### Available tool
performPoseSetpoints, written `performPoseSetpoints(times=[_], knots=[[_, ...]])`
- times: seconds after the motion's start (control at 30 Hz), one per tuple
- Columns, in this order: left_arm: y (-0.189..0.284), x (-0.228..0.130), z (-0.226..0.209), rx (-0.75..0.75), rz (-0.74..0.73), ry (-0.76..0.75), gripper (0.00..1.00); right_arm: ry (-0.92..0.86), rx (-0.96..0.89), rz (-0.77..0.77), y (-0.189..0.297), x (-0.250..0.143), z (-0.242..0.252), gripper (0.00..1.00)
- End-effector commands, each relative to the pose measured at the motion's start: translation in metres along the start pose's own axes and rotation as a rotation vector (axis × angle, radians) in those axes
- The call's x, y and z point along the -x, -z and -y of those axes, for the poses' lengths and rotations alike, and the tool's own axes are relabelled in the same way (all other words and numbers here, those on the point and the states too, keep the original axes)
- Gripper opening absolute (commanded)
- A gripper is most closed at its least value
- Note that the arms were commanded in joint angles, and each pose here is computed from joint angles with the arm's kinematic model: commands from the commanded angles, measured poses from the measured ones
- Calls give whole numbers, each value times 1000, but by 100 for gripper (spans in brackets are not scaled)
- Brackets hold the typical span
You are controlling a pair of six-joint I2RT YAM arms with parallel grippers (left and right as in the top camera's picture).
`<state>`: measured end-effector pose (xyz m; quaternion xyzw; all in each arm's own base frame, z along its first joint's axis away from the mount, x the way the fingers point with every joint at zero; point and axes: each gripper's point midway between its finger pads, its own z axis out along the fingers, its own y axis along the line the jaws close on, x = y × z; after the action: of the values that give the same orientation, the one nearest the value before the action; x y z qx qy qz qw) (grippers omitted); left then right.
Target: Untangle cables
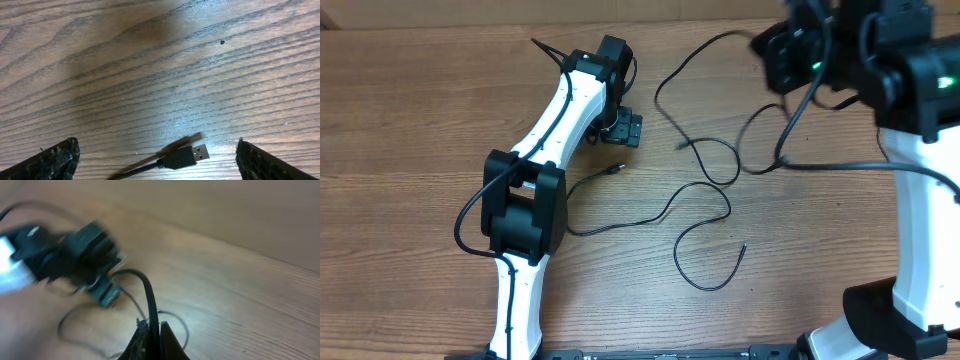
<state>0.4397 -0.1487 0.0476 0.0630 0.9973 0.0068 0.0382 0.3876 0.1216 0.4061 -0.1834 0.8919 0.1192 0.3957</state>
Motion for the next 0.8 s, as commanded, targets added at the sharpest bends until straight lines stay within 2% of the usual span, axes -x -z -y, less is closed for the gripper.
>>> performPoseSetpoints(times=[0.0, 0.13, 0.47, 0.67, 0.77], knots=[[1, 2, 0, -9, 3, 18, 100, -176, -124, 86, 19, 13, 48, 4], [1, 2, 0, -9, 3, 18, 100, -351, -242, 172, 40, 17, 111, 4], [1, 2, 0, -9, 3, 18, 100, -637, -492, 341, 95, 0, 242, 4], [1, 2, 0, -9, 3, 18, 100, -767, -575, 430, 115, -13, 298, 4], [1, 2, 0, -9, 3, 18, 100, -770, -589, 485, 121, -9, 318, 4]])
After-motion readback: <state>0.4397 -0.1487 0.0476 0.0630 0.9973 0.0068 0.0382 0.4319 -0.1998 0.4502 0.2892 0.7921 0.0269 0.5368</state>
